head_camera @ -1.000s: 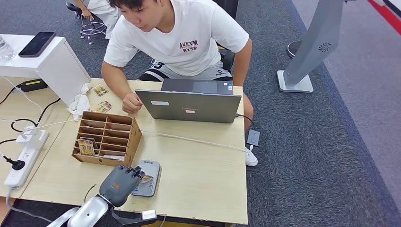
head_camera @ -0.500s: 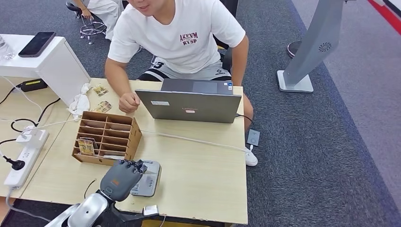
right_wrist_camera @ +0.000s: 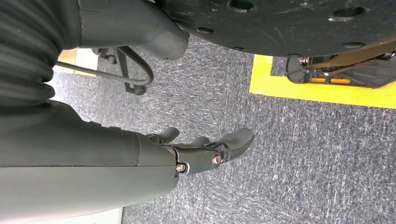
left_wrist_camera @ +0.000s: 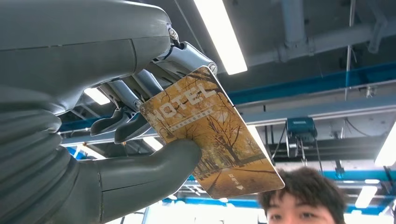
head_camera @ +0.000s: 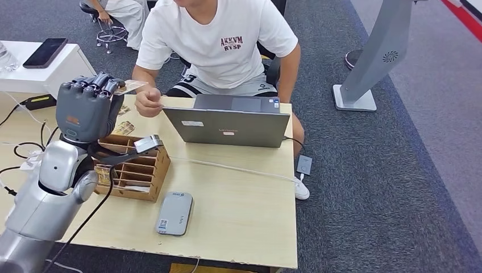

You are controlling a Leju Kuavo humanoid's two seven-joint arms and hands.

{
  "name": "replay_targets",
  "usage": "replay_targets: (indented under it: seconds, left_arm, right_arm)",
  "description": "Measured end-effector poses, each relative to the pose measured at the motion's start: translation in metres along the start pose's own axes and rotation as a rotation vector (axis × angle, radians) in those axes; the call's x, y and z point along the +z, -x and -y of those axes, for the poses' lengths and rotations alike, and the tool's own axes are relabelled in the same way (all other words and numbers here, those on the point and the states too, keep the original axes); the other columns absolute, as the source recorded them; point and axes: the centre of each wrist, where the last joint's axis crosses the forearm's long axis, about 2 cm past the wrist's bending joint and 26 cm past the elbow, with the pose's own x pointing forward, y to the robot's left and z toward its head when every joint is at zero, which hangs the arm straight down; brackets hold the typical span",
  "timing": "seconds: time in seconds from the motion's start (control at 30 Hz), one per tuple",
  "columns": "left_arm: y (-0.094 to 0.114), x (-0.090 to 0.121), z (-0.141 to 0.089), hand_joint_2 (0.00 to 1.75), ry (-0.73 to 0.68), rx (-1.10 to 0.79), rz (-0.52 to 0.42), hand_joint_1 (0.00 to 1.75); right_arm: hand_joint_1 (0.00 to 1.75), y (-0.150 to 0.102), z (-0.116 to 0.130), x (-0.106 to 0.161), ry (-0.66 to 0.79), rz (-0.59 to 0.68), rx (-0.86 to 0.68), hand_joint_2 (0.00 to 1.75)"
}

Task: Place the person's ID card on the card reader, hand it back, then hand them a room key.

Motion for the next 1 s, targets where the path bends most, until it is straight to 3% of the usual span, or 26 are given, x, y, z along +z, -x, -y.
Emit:
replay_targets:
  seconds: [0.03,0.1,0.37,0.4,0.5,0.53,1.0]
  left_arm:
    - [0.014,-0.022,-0.009,1.75,-0.056,-0.027,-0.020,1.75]
    - [0.028,-0.045,-0.018,1.75,-0.109,-0.064,-0.047,1.75]
    - [0.066,-0.093,-0.010,1.75,-0.096,-0.172,-0.147,1.75]
    - [0.070,-0.095,-0.007,1.75,-0.090,-0.180,-0.156,1.59]
    - [0.076,-0.097,0.000,1.75,-0.066,-0.197,-0.173,0.28]
    - [0.076,-0.096,0.002,1.75,-0.058,-0.199,-0.179,0.00]
    - [0.075,-0.091,0.015,1.75,-0.012,-0.194,-0.218,0.00]
  right_arm:
    - [0.00,0.000,0.000,0.000,-0.002,0.001,0.009,1.75]
    - [0.00,-0.001,0.001,0.000,-0.005,-0.001,0.021,1.75]
    - [0.00,-0.007,0.004,-0.004,-0.010,-0.049,0.041,1.75]
    - [0.00,-0.008,0.004,-0.004,-0.005,-0.057,0.038,1.75]
    - [0.00,-0.010,0.003,-0.005,0.008,-0.070,0.025,1.75]
    - [0.00,-0.010,0.003,-0.004,0.009,-0.070,0.019,1.75]
    - [0.00,-0.009,0.004,-0.002,-0.015,-0.038,-0.011,1.75]
